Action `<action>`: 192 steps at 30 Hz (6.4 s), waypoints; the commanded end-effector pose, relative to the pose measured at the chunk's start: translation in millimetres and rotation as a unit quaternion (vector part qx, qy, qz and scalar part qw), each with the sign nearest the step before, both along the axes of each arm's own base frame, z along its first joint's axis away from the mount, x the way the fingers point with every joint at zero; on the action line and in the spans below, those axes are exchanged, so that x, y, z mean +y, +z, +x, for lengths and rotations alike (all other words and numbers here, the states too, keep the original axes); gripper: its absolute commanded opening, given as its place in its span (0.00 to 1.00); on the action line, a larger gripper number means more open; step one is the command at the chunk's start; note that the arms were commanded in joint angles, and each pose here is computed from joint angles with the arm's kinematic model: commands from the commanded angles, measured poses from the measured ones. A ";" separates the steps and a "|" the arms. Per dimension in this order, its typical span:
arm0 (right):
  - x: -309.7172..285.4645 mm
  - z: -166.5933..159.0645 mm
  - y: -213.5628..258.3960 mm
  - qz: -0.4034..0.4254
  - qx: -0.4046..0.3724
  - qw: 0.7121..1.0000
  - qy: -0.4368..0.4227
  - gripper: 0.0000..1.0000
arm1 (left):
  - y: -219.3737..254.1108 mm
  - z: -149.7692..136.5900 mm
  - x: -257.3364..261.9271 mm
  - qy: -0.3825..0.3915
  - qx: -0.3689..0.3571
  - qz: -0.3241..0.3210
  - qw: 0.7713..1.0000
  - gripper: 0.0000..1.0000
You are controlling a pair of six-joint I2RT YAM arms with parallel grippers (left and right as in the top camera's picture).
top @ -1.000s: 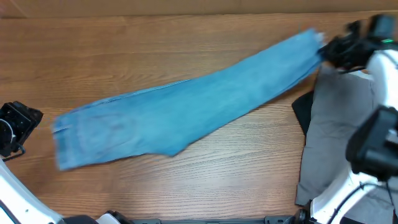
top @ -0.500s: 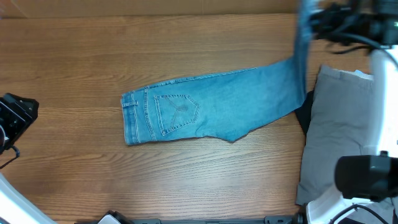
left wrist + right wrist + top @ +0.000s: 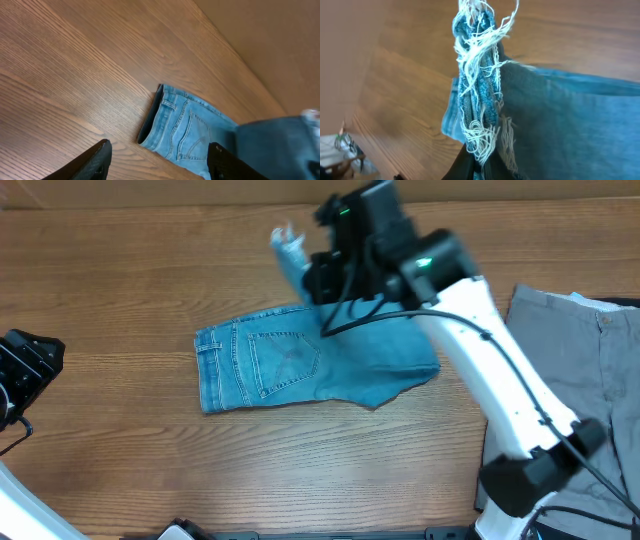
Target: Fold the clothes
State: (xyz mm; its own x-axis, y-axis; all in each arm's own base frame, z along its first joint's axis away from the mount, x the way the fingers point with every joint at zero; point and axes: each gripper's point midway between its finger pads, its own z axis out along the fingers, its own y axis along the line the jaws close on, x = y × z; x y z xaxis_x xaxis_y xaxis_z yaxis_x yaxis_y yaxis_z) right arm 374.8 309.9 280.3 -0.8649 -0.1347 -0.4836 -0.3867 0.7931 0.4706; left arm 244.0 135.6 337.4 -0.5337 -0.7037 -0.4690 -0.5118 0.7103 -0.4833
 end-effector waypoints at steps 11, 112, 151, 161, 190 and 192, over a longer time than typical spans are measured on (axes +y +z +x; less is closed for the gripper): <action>80.6 -9.6 -98.5 -0.042 0.059 0.997 0.032 0.04 | 11.2 1.4 -5.7 -0.016 -0.018 0.013 1.000 0.64; -138.9 -22.9 55.4 -0.040 0.006 0.986 -0.164 0.63 | -103.1 114.0 -13.4 -0.152 0.282 0.076 0.944 0.04; -142.4 -27.6 50.9 -0.051 0.017 0.985 -0.167 0.63 | -39.5 144.6 25.7 -0.167 0.147 0.236 0.946 0.04; -142.8 -28.7 49.9 -0.053 0.020 0.984 -0.166 0.63 | -86.7 120.2 41.8 -0.077 0.264 0.181 0.944 0.04; -44.4 60.6 -58.4 0.021 0.011 0.997 -0.069 0.62 | -62.6 127.6 8.8 -0.144 0.185 0.145 0.961 0.04; -25.6 71.9 -79.3 0.050 0.013 0.998 -0.044 0.62 | -62.9 127.7 7.8 -0.146 0.184 0.144 0.961 0.04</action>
State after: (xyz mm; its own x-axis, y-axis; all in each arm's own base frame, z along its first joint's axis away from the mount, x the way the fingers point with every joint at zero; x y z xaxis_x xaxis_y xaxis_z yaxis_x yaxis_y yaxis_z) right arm 449.6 260.8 228.7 -0.8564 0.0395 -0.5148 -0.2544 0.8353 0.4874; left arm 374.6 151.0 249.6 -0.8728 -0.3907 -0.2924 -0.3955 0.9174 -0.0452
